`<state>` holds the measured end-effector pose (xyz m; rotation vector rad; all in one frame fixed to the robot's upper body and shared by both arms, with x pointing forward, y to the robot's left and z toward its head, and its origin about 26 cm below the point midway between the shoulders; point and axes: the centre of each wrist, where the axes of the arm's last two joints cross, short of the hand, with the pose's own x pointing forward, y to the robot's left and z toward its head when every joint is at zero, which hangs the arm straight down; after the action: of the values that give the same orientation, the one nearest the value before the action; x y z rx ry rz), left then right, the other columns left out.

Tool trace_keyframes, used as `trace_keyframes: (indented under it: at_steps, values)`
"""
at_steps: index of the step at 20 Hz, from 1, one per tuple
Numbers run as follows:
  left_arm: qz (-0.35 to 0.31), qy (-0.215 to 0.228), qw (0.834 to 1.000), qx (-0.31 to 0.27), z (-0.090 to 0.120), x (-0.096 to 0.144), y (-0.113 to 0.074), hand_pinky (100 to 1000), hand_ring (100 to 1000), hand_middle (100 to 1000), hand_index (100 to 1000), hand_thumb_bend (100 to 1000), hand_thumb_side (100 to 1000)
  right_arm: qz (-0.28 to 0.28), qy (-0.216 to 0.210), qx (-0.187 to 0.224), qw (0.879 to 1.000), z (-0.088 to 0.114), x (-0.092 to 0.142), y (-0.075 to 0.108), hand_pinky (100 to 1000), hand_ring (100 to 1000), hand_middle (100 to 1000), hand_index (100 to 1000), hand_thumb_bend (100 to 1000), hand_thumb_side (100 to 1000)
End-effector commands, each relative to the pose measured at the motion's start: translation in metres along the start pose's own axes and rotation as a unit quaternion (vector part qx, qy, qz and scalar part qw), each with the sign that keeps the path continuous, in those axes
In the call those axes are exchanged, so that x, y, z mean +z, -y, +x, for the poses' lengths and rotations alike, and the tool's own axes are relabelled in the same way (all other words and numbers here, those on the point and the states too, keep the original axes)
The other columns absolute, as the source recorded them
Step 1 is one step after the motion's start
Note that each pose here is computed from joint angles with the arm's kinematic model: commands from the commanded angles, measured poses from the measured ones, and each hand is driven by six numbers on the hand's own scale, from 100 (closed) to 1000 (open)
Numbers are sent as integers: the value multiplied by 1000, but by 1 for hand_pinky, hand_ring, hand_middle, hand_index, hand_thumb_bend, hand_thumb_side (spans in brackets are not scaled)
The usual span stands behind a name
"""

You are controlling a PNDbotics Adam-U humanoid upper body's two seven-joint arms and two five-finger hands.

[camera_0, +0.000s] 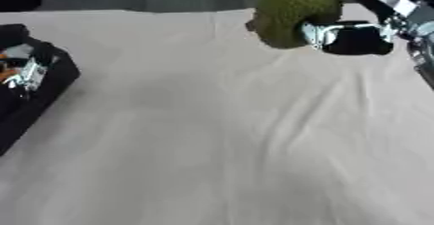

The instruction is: Pick up the objects with one hand, pass them to the other hand, and then place them into the box on the other side of the table.

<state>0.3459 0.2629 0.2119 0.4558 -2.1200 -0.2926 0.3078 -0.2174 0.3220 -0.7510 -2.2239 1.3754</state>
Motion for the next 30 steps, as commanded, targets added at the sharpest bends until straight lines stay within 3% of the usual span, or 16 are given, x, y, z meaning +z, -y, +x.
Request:
trace_keyframes:
  at_steps: [1,15,17,24,29,30]
  values:
    - [-23,8,1000,-2,10,-8,-6,697,838,730,792,486,568,-8,36,42,998,9,-1,3,763,668,511,577,100,100]
    - [-174,1,985,-10,22,-23,10,698,843,740,799,481,618,-20,125,107,986,24,-10,-21,738,656,521,583,127,100]
    - [-195,-1,981,-10,24,-25,12,698,843,741,799,451,596,-17,123,101,987,26,-11,-23,679,650,518,581,115,100]
    - [-220,-33,975,4,10,-26,17,699,845,744,800,460,591,-26,151,71,986,36,-21,-23,694,641,515,579,106,100]
    - [-266,-17,964,3,8,-25,28,703,851,753,820,533,604,-44,167,55,983,46,-31,-19,700,643,513,577,103,100]
    - [-276,-12,961,5,8,-24,31,706,855,757,825,582,609,-48,170,53,983,48,-32,-19,701,643,513,577,105,100]
